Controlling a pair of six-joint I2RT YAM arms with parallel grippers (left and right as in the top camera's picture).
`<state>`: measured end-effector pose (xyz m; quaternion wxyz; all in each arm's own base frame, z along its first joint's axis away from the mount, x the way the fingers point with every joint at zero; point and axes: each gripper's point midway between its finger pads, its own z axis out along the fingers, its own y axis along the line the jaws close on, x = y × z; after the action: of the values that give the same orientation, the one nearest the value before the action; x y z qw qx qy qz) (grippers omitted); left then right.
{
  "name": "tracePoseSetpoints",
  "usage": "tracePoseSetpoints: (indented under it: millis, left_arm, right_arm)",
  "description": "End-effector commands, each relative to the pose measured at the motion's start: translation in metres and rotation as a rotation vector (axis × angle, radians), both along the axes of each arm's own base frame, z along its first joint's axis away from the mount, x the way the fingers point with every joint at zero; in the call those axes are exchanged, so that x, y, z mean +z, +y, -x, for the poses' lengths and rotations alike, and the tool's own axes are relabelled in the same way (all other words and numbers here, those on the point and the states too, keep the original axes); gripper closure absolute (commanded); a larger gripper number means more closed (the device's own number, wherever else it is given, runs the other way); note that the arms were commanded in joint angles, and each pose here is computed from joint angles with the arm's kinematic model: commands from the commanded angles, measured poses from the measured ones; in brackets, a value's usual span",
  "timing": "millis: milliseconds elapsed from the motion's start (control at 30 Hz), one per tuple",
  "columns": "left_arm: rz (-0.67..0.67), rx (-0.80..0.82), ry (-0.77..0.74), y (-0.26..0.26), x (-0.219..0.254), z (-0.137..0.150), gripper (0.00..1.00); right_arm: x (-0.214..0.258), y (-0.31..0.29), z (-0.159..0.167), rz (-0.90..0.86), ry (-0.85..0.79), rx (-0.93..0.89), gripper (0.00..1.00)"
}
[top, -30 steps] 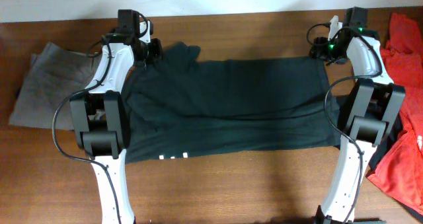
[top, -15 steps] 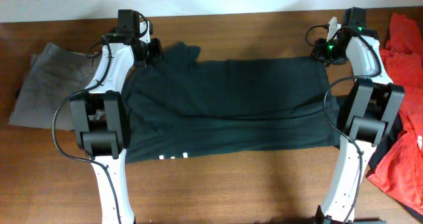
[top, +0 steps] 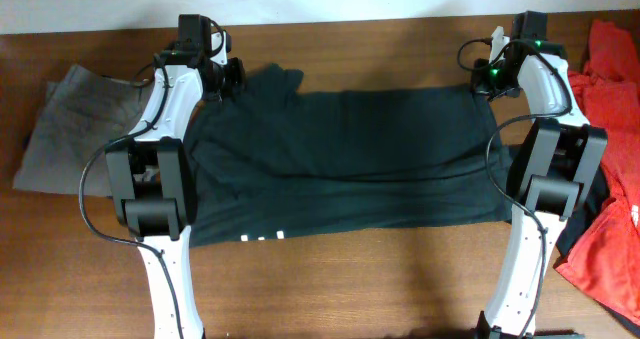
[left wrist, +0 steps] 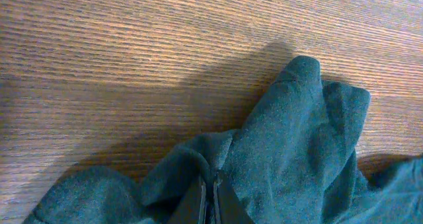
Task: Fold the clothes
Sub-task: 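Lift the far edge with both grippers and fold it toward the near edge, then lower the far edge onto the near edge, forming a long strip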
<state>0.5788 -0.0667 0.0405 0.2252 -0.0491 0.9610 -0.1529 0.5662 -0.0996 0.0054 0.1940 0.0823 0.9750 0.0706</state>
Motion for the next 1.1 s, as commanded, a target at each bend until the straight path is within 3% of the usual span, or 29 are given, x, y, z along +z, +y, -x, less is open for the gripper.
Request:
tracePoseSetpoints:
  millis: [0,267,467,800,1067]
  left_arm:
    - [0.004,0.016,-0.012,0.002,0.004,-0.005,0.99]
    - [0.006,0.065,-0.134,0.031,0.051,-0.034,0.99]
    - [0.005,0.088,-0.196,0.046,0.084,-0.045,0.99]
    - [0.003,0.088,0.087,0.043,0.057,0.015,0.99]
    - [0.002,0.088,0.192,0.042,0.08,0.055,0.99]
  right_arm:
    - [-0.012,-0.007,0.002,0.05,0.032,-0.018,0.96]
    - [0.062,-0.017,-0.027,0.089,-0.112,-0.028,0.96]
    - [0.097,-0.02,-0.032,0.105,-0.152,-0.034,0.96]
    - [0.085,-0.015,0.006,0.068,0.012,-0.034,0.96]
    - [0.088,-0.009,0.045,0.037,0.151,-0.035,0.96]
